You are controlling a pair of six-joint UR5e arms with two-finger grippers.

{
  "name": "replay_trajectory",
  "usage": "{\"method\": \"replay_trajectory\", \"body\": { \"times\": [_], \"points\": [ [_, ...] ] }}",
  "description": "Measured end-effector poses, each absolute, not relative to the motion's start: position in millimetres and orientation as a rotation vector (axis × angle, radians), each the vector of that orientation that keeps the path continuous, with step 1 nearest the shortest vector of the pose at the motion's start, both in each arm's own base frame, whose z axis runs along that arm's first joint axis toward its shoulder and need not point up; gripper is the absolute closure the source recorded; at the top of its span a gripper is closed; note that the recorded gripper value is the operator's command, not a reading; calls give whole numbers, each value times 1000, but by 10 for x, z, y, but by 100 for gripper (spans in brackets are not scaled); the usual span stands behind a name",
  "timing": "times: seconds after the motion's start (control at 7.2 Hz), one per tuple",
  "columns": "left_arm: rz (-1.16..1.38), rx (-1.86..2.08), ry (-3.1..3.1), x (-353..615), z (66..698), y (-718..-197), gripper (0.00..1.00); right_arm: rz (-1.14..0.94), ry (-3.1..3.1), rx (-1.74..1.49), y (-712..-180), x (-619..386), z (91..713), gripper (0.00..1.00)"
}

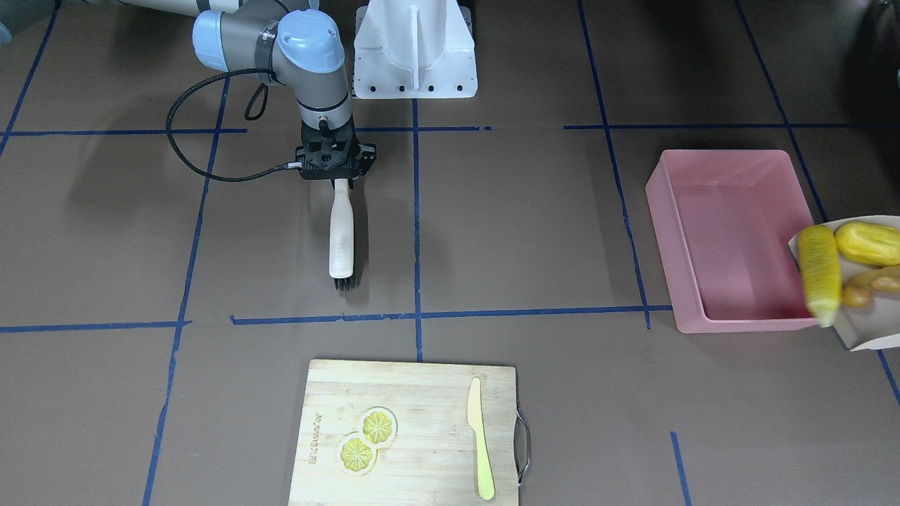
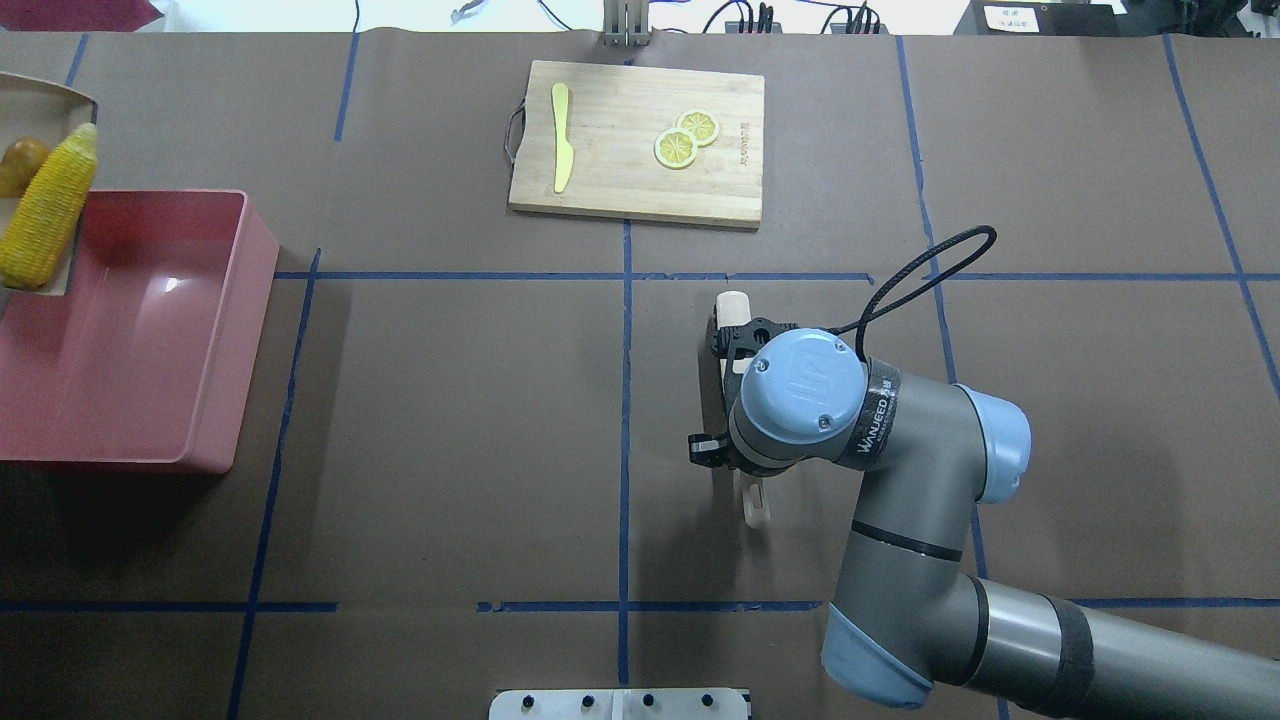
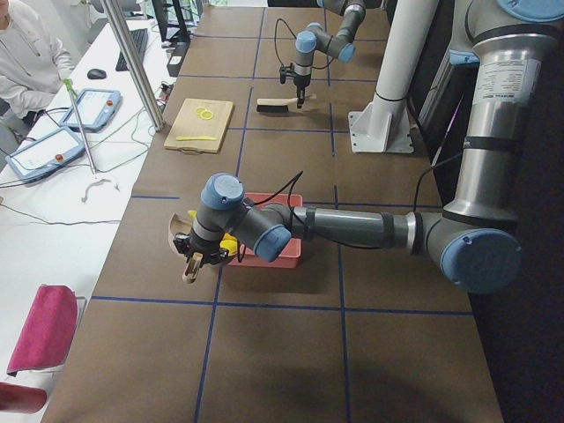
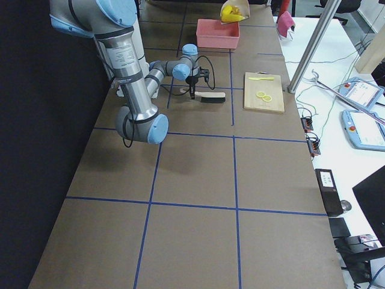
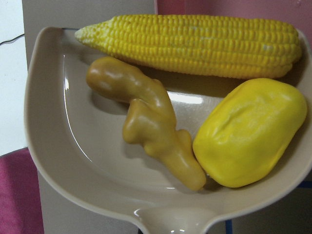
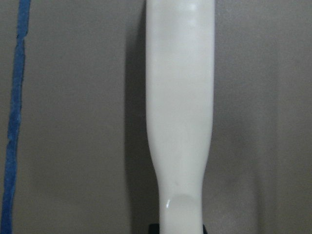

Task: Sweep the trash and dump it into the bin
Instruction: 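Tip the dustpan over the pink bin with the left gripper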

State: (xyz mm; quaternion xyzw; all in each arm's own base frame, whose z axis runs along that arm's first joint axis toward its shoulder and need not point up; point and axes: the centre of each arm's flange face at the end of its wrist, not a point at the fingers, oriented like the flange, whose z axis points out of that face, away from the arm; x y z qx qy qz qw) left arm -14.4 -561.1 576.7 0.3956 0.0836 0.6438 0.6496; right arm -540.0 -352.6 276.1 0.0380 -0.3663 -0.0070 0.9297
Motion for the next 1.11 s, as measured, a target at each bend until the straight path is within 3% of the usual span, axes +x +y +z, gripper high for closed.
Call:
{"method": "replay_trajectory", "body": {
  "times": [0.56,1.11],
  "points": [
    [1557,811,27,-261,5139,-5598,100,-15,-751,78,-3521,-5404,2755,100],
    [1586,794,-2,-156,5029,-5592,100,-17,-754,81,-3512,-5417,2743,100]
  ]
}}
